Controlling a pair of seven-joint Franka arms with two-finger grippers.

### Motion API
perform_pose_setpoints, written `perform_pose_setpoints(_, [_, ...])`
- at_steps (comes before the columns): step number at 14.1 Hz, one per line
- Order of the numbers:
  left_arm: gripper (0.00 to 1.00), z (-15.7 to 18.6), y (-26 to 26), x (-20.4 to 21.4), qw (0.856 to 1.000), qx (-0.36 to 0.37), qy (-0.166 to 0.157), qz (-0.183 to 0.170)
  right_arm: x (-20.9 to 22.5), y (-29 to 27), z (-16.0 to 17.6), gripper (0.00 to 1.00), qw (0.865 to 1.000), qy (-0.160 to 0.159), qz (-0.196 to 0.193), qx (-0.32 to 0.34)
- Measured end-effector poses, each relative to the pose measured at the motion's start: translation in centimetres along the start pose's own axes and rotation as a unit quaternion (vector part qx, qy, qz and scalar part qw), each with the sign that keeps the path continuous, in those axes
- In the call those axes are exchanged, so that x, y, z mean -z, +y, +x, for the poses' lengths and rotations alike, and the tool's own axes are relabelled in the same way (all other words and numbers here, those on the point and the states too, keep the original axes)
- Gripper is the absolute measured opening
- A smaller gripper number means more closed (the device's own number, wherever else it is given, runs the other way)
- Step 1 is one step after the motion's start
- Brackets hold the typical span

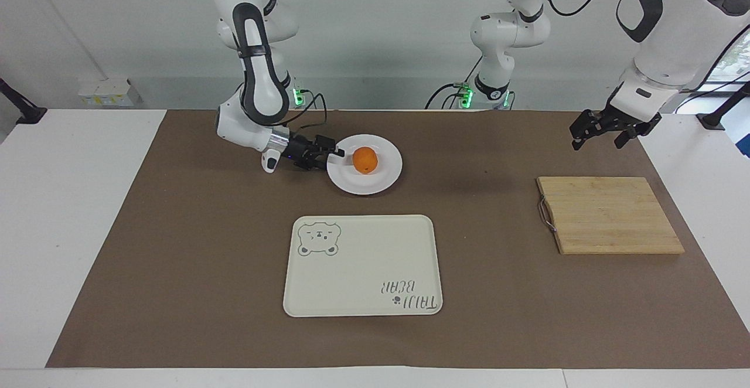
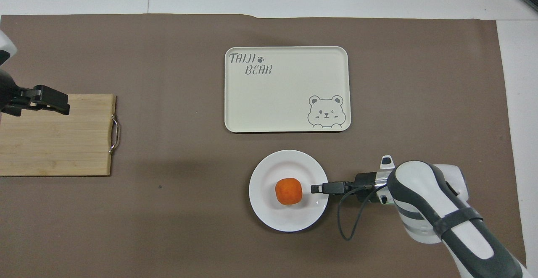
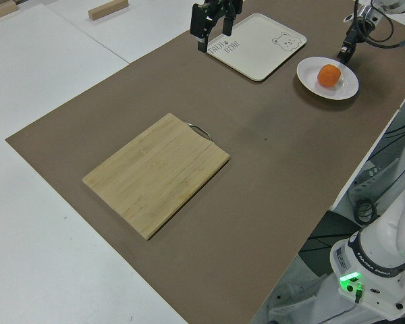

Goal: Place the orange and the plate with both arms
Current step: 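Close the right gripper on the rim of the white plate, then slide the plate with the right gripper onto the bear tray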

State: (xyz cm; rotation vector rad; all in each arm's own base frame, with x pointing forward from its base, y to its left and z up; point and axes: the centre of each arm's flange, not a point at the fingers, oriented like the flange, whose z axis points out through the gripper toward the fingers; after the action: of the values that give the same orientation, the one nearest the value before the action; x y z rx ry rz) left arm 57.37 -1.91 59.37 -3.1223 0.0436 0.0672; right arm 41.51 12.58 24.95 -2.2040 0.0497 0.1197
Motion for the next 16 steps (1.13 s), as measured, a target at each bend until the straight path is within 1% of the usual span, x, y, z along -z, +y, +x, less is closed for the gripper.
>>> perform_pose_setpoints(1, [1.0, 0.0, 0.0, 0.0, 1.0, 0.0, 0.0, 0.0, -0.2, -0.1, 0.0, 1.0, 1.0, 0.002, -0.001, 0.0])
perform_pose_setpoints(5, [1.0, 0.0, 0.0, 0.0, 1.0, 0.001, 0.0, 0.0, -0.3, 0.1, -0.1, 0.58, 1.0, 0.013, -0.001, -0.008])
perform_pose_setpoints(7, [1.0, 0.0, 0.0, 0.0, 1.0, 0.001, 0.0, 0.0, -0.3, 0.2, -0.1, 0.38, 1.0, 0.014, -0.002, -0.01])
perform_pose_setpoints(8, [1.0, 0.0, 0.0, 0.0, 1.0, 0.001, 0.0, 0.0, -0.3, 0.2, -0.1, 0.26, 1.0, 0.014, -0.002, -0.01])
perform_pose_setpoints(10, [1.0, 0.0, 0.0, 0.0, 1.0, 0.001, 0.0, 0.0, -0.3, 0.1, -0.1, 0.07, 1.0, 0.015, -0.003, -0.009])
perform_pose_setpoints(11, [1.0, 0.0, 0.0, 0.0, 1.0, 0.001, 0.0, 0.0, -0.2, -0.2, 0.2, 0.04, 1.0, 0.017, -0.002, -0.005])
perform_pose_setpoints(13, [1.0, 0.0, 0.0, 0.0, 1.0, 0.001, 0.0, 0.0, -0.2, -0.8, 1.1, 0.04, 1.0, 0.021, -0.001, 0.003])
perform_pose_setpoints(16, [1.0, 0.0, 0.0, 0.0, 1.0, 0.001, 0.0, 0.0, -0.1, -2.1, 3.1, 0.04, 0.999, 0.04, 0.015, 0.008])
